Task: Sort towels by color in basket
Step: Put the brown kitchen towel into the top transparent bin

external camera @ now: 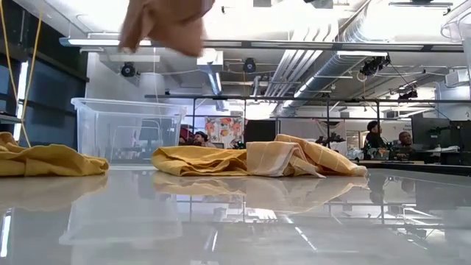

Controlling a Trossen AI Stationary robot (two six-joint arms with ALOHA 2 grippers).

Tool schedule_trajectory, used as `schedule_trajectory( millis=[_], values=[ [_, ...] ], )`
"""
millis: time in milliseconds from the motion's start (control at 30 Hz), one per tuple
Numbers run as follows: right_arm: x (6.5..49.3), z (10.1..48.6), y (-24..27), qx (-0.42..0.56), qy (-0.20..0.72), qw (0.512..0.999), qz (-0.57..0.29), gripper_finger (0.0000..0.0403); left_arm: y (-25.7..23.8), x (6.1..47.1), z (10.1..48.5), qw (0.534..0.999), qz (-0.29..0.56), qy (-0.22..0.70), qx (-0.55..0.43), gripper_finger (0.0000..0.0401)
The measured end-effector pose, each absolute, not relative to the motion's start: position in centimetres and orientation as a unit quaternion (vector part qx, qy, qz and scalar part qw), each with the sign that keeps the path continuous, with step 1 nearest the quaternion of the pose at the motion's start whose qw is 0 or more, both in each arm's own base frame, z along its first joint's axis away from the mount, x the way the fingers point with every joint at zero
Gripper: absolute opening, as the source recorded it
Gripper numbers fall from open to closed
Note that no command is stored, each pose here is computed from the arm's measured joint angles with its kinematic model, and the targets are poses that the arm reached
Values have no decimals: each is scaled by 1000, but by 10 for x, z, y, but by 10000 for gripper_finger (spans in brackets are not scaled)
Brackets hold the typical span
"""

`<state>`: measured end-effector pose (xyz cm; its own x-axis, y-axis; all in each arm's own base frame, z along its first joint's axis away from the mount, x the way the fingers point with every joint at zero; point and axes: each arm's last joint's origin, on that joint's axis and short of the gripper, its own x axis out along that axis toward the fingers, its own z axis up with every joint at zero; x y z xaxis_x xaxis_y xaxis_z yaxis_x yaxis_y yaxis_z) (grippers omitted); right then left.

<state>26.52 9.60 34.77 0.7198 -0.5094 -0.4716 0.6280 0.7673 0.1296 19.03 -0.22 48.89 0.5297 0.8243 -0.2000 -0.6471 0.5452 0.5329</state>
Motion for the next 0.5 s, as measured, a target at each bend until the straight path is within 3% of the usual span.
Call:
schedule_trajectory(
  millis=[233, 500],
  values=[
    [277, 348, 52, 121, 214, 895, -372, 170, 62, 155, 474, 790, 508, 297, 174, 7],
    [288, 350, -7, 136, 220, 876, -407, 170, 122, 177, 380, 797, 498, 316, 128, 4]
  ],
)
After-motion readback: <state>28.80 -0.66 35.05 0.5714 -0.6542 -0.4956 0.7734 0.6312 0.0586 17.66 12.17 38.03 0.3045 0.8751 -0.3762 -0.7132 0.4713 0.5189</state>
